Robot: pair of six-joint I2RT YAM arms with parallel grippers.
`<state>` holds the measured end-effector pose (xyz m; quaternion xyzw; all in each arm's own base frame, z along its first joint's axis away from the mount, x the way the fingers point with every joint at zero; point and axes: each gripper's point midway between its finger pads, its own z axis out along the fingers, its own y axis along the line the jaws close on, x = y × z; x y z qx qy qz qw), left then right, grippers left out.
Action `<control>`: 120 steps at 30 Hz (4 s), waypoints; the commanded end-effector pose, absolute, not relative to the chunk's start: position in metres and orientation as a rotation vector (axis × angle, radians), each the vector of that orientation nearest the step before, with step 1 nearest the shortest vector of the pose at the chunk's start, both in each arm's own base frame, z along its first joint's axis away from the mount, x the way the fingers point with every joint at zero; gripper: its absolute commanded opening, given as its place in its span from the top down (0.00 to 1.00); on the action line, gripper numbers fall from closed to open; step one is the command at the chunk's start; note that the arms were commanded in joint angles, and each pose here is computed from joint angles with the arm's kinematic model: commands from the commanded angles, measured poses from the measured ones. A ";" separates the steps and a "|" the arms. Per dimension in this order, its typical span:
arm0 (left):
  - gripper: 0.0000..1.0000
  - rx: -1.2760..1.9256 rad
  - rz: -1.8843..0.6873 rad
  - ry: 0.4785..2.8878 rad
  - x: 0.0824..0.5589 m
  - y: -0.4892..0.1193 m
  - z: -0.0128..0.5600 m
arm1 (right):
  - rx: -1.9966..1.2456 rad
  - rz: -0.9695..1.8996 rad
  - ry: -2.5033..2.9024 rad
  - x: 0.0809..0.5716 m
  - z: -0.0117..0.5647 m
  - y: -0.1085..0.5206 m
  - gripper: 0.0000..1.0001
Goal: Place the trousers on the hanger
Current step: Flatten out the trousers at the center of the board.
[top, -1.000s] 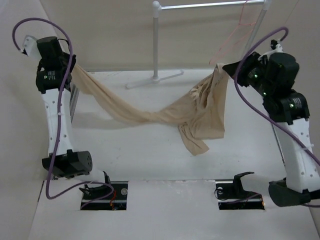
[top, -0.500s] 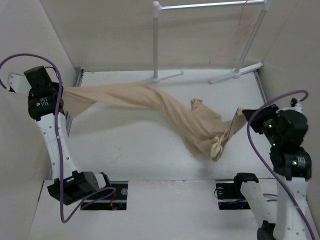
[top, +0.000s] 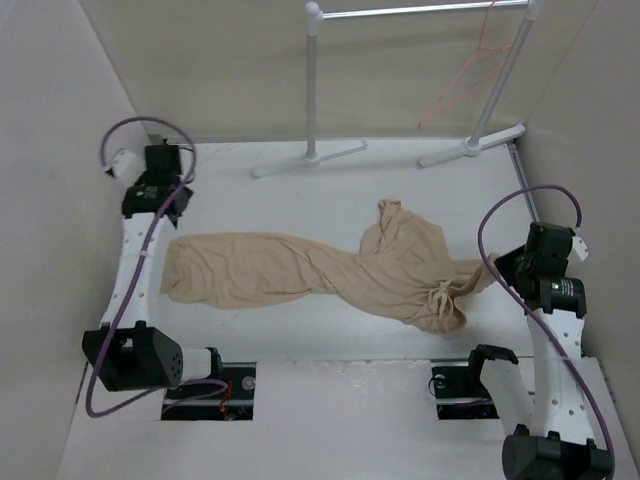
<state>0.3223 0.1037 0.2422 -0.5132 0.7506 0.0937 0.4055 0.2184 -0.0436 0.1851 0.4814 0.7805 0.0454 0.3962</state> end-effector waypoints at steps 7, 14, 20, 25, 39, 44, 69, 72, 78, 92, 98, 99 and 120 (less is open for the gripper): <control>0.58 -0.282 -0.562 2.394 0.363 -0.263 0.192 | 1.124 0.164 1.902 0.252 0.206 -0.046 0.93; 0.53 0.178 -0.623 2.521 0.358 -0.372 0.138 | 1.068 0.223 1.943 0.251 0.197 -0.028 0.93; 0.51 0.242 -0.618 2.594 0.365 -0.387 0.097 | 1.060 0.244 1.954 0.244 0.190 -0.021 0.93; 0.58 0.242 -0.485 2.636 0.370 -0.380 0.065 | 1.057 0.255 1.947 0.241 0.190 -0.020 0.93; 1.00 0.092 -0.323 2.487 0.412 -0.346 0.090 | 1.057 0.272 1.917 0.238 0.196 -0.022 0.95; 1.00 -0.236 -0.218 2.178 0.453 -0.231 0.229 | 1.114 0.242 1.896 0.236 0.189 -0.034 0.98; 0.54 -0.855 0.428 2.021 0.444 0.062 0.192 | 1.158 0.283 1.981 0.383 0.167 -0.041 0.94; 0.49 -0.865 0.388 2.060 0.435 0.061 0.175 | 1.138 0.247 1.979 0.380 0.171 -0.045 0.95; 0.48 -0.889 0.233 2.164 0.473 0.064 0.140 | 1.123 0.251 1.944 0.366 0.173 -0.043 0.95; 0.72 -0.967 0.331 2.356 0.472 0.073 0.068 | 1.044 0.334 1.986 0.352 0.166 -0.015 0.94; 0.98 -1.015 0.432 2.253 0.469 0.095 0.096 | 1.086 0.296 1.978 0.352 0.159 -0.031 0.94; 0.98 -1.017 0.428 2.195 0.473 0.099 0.118 | 1.103 0.294 1.977 0.354 0.157 -0.035 0.95; 0.43 -0.948 0.154 1.922 0.487 0.071 0.232 | 1.101 0.269 1.904 0.376 0.191 -0.036 0.48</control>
